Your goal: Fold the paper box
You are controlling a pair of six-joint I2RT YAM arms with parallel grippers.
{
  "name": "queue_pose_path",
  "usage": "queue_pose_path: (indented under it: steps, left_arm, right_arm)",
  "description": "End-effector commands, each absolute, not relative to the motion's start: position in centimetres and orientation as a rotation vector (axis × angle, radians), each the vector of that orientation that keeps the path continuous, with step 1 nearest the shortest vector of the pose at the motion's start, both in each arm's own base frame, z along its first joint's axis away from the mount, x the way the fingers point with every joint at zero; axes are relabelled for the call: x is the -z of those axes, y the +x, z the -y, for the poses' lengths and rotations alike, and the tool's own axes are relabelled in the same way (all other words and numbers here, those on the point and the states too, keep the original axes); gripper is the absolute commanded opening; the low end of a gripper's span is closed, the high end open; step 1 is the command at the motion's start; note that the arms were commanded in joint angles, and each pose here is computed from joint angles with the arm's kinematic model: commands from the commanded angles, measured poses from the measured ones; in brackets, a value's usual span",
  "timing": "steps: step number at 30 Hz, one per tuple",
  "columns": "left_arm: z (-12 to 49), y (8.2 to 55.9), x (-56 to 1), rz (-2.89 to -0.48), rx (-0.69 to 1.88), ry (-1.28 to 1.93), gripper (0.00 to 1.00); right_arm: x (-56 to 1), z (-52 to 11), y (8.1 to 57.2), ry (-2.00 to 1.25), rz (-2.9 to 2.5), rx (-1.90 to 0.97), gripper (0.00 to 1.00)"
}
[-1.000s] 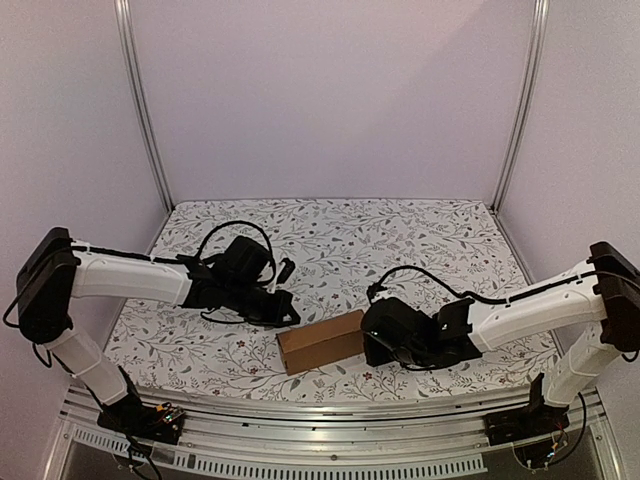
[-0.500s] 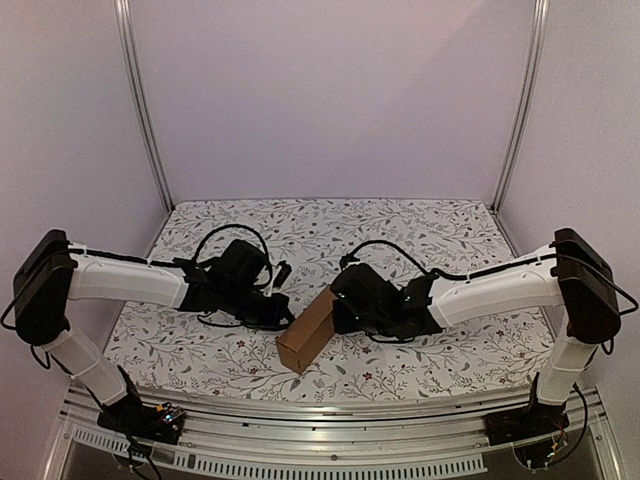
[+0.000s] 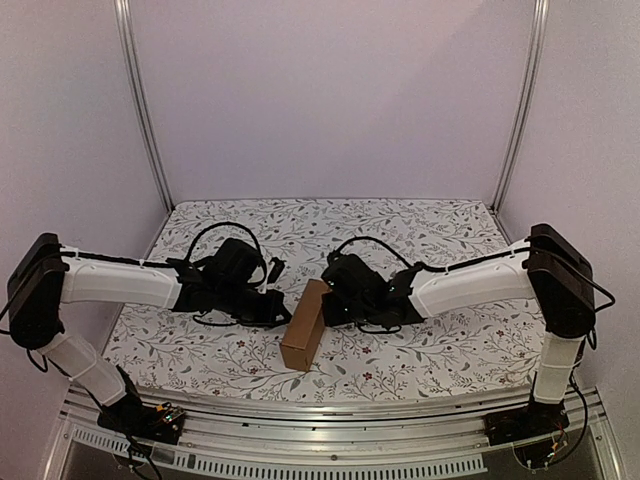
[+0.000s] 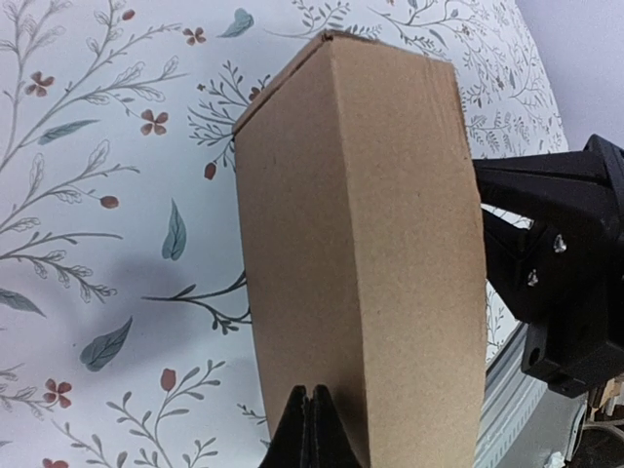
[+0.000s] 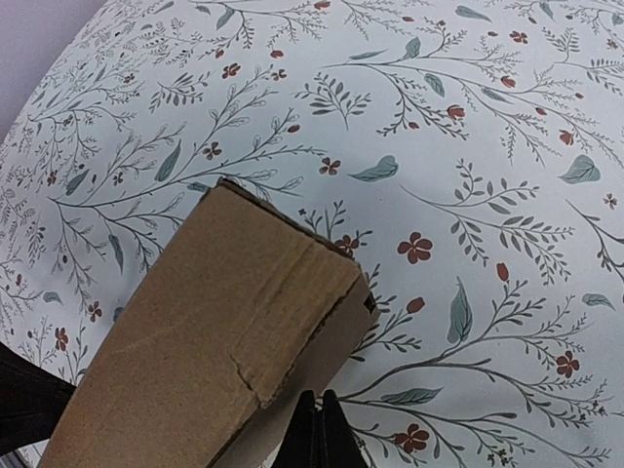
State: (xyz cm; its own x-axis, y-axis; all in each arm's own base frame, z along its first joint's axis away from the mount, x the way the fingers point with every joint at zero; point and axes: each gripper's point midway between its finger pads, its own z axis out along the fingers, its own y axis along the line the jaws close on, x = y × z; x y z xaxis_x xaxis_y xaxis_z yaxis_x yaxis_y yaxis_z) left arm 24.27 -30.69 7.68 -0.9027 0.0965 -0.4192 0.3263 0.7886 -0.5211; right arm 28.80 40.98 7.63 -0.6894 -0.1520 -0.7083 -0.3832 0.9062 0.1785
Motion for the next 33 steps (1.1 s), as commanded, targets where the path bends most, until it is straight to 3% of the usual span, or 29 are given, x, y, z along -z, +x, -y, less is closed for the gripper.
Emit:
queue_pose_path:
  steps: [1,15,33]
  left_arm:
    - [30.1,24.8,-8.1,-2.588,0.844,0.299,0.00]
    - [30.7,24.8,-7.9,-2.599,0.874,0.310,0.00]
    - [30.9,24.3,-8.6,-2.588,0.916,0.294,0.00]
  right_arm:
    - [-7.3,-39.6,28.1,-0.425,-2.368,-0.432,0.00]
    - [-2.5,-41.0,24.2,-0.255,-2.501,-0.822,0.00]
    - [-0.6,-45.7,25.4,-0.115,-2.507,-1.019,0.00]
